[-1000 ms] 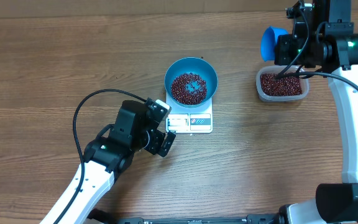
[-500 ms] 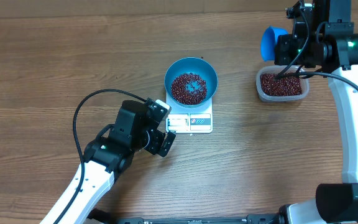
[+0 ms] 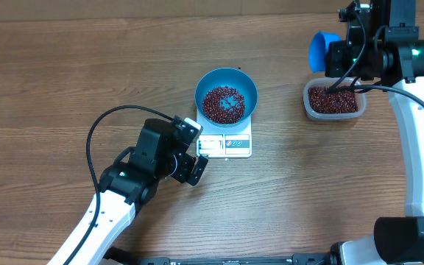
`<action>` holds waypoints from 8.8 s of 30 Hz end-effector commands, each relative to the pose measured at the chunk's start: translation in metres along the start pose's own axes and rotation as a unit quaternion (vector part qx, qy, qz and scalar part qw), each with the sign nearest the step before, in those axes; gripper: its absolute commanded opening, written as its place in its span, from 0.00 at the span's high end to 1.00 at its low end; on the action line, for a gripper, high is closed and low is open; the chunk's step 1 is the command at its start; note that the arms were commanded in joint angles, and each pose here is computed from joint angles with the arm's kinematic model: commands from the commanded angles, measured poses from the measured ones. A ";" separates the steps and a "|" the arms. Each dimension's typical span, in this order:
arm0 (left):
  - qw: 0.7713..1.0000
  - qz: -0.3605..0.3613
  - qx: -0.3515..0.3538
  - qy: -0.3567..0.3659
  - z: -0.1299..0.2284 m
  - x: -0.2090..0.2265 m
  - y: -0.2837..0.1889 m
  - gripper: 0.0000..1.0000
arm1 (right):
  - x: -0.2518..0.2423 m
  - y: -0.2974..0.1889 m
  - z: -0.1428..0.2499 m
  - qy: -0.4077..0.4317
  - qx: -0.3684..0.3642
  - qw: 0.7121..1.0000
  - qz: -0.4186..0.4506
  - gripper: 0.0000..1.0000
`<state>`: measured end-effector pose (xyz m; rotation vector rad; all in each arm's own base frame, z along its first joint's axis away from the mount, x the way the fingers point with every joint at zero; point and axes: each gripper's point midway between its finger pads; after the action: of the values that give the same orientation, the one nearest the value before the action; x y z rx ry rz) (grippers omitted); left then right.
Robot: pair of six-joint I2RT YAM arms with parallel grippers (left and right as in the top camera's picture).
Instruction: Scoop item into bowl and weigh 150g on scale
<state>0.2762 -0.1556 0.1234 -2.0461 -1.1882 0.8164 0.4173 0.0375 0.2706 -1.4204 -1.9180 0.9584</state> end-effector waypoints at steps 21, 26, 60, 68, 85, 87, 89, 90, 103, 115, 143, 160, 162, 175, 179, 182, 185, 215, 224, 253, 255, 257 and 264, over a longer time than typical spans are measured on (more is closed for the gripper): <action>1.000 0.001 -0.002 -0.006 0.000 -0.001 0.000 0.00 | -0.009 0.031 0.010 -0.005 0.033 0.999 0.004 0.96; 1.000 0.001 -0.002 -0.007 0.000 -0.001 0.000 0.00 | -0.009 0.032 0.011 -0.005 0.034 0.999 0.004 0.96; 1.000 0.001 -0.002 -0.006 0.000 -0.001 0.000 0.00 | -0.011 0.038 0.015 -0.013 0.045 0.999 0.007 0.96; 1.000 0.001 -0.002 -0.006 0.000 -0.001 0.000 0.00 | -0.013 0.038 0.015 -0.015 0.047 0.999 0.012 0.96; 1.000 0.001 -0.002 -0.006 0.000 -0.001 0.000 0.00 | -0.013 0.038 0.018 -0.016 0.053 0.998 0.013 0.96; 1.000 0.001 -0.002 -0.007 0.000 -0.001 0.000 0.01 | -0.013 0.038 0.018 -0.016 0.053 0.998 0.013 0.96; 1.000 0.001 -0.002 -0.007 0.000 -0.001 0.000 0.01 | -0.013 0.038 0.018 -0.016 0.054 0.998 0.013 0.96; 1.000 0.001 -0.002 -0.006 0.000 -0.001 0.000 0.01 | -0.013 0.038 0.019 -0.019 0.055 0.998 0.012 0.96; 1.000 0.001 -0.002 -0.007 0.000 -0.001 0.000 0.00 | -0.012 0.038 0.020 -0.025 0.058 0.998 0.011 0.96; 1.000 0.001 -0.002 -0.007 0.000 -0.001 0.000 0.00 | -0.013 0.038 0.019 -0.027 0.056 0.998 0.011 0.96; 1.000 0.001 -0.002 -0.006 0.000 -0.001 0.000 0.01 | -0.047 0.049 0.036 -0.054 0.109 0.988 0.099 0.96; 1.000 0.001 -0.002 -0.006 0.000 -0.001 0.000 0.00 | -0.058 0.042 0.061 -0.034 0.160 0.979 0.119 0.96; 1.000 0.001 -0.002 -0.007 0.000 -0.001 0.000 0.00 | -0.061 0.041 0.063 -0.029 0.162 0.979 0.120 0.96; 1.000 0.001 -0.002 -0.006 0.000 -0.001 0.000 0.00 | -0.061 0.055 0.080 -0.028 0.181 0.976 0.115 0.96; 1.000 0.001 -0.002 -0.007 0.000 -0.001 0.000 0.00 | -0.061 0.056 0.080 -0.028 0.180 0.976 0.115 0.96; 1.000 0.001 -0.002 -0.006 0.000 -0.001 0.000 0.00 | -0.061 0.056 0.079 -0.028 0.178 0.977 0.116 0.96; 1.000 0.001 -0.002 -0.006 0.000 -0.001 0.000 0.01 | -0.061 0.058 0.079 -0.028 0.178 0.977 0.116 0.96; 1.000 0.001 -0.002 -0.007 0.000 -0.001 0.000 0.00 | -0.083 0.096 0.113 -0.037 0.195 0.965 0.173 0.96; 1.000 0.001 -0.002 -0.006 0.000 -0.001 0.000 0.01 | -0.083 0.096 0.113 -0.037 0.195 0.965 0.173 0.96; 1.000 0.001 -0.002 -0.006 0.000 -0.001 0.000 0.01 | -0.084 0.094 0.116 -0.038 0.202 0.963 0.177 0.96; 1.000 0.001 -0.002 -0.006 0.000 -0.001 0.000 0.01 | -0.085 0.094 0.117 -0.039 0.204 0.961 0.181 0.96; 1.000 0.001 -0.002 -0.006 0.000 -0.001 0.000 0.01 | -0.085 0.095 0.118 -0.040 0.207 0.961 0.180 0.96; 1.000 0.001 -0.002 -0.006 0.000 -0.001 0.000 0.01 | -0.085 0.097 0.120 -0.041 0.211 0.960 0.179 0.96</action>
<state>0.2762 -0.1556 0.1234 -2.0461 -1.1882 0.8164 0.4029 -0.0479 0.1231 -1.4988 -1.4351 1.4909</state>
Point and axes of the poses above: each gripper's point midway between its finger pads, its own y axis out along the fingers, its own x axis along the line the jaws close on, z = x × y, and after that the axes turned 12 degrees about -y, right-handed
